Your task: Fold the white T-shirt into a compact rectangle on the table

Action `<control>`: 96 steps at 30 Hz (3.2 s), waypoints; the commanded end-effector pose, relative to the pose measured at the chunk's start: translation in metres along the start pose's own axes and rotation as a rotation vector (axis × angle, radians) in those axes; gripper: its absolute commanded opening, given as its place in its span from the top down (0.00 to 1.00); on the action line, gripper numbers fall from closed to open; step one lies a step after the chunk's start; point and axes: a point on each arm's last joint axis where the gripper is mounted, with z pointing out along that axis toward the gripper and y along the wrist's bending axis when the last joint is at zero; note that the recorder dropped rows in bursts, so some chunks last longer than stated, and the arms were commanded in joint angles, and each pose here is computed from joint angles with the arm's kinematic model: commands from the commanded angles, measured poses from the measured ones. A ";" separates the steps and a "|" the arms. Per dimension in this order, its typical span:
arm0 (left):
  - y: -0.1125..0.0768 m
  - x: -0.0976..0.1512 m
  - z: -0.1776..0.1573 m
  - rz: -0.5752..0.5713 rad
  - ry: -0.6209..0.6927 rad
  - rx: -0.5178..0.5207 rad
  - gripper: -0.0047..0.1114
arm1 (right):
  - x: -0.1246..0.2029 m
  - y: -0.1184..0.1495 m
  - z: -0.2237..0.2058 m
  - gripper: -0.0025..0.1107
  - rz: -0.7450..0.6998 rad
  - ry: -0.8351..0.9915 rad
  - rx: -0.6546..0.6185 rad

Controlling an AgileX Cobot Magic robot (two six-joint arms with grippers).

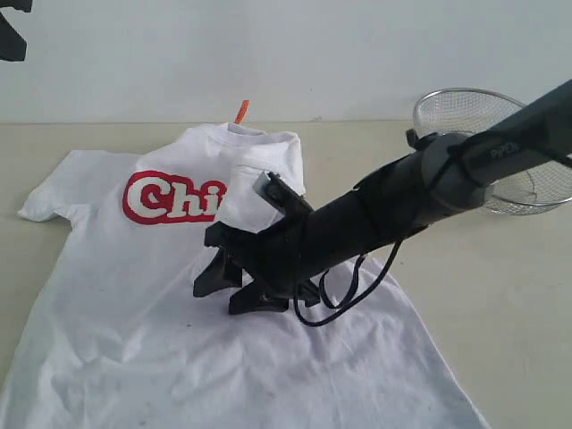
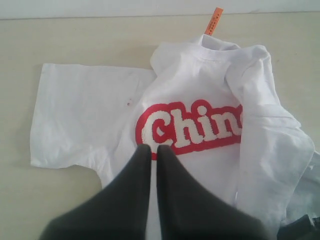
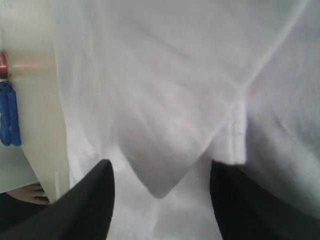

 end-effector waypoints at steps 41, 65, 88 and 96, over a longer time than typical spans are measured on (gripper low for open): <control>-0.001 0.002 -0.003 0.011 0.004 0.006 0.92 | -0.077 0.005 -0.086 0.98 -0.095 -0.158 0.036; -0.001 0.003 -0.003 0.017 0.017 0.010 0.92 | -0.182 -0.048 -0.138 0.98 -0.127 -0.308 0.318; -0.003 0.003 -0.003 0.011 0.020 0.023 0.92 | -0.201 -0.081 -0.180 0.98 -0.132 -0.442 0.498; -0.003 0.003 -0.003 0.018 0.020 0.023 0.92 | -0.204 -0.082 -0.183 0.89 -0.163 -0.474 0.529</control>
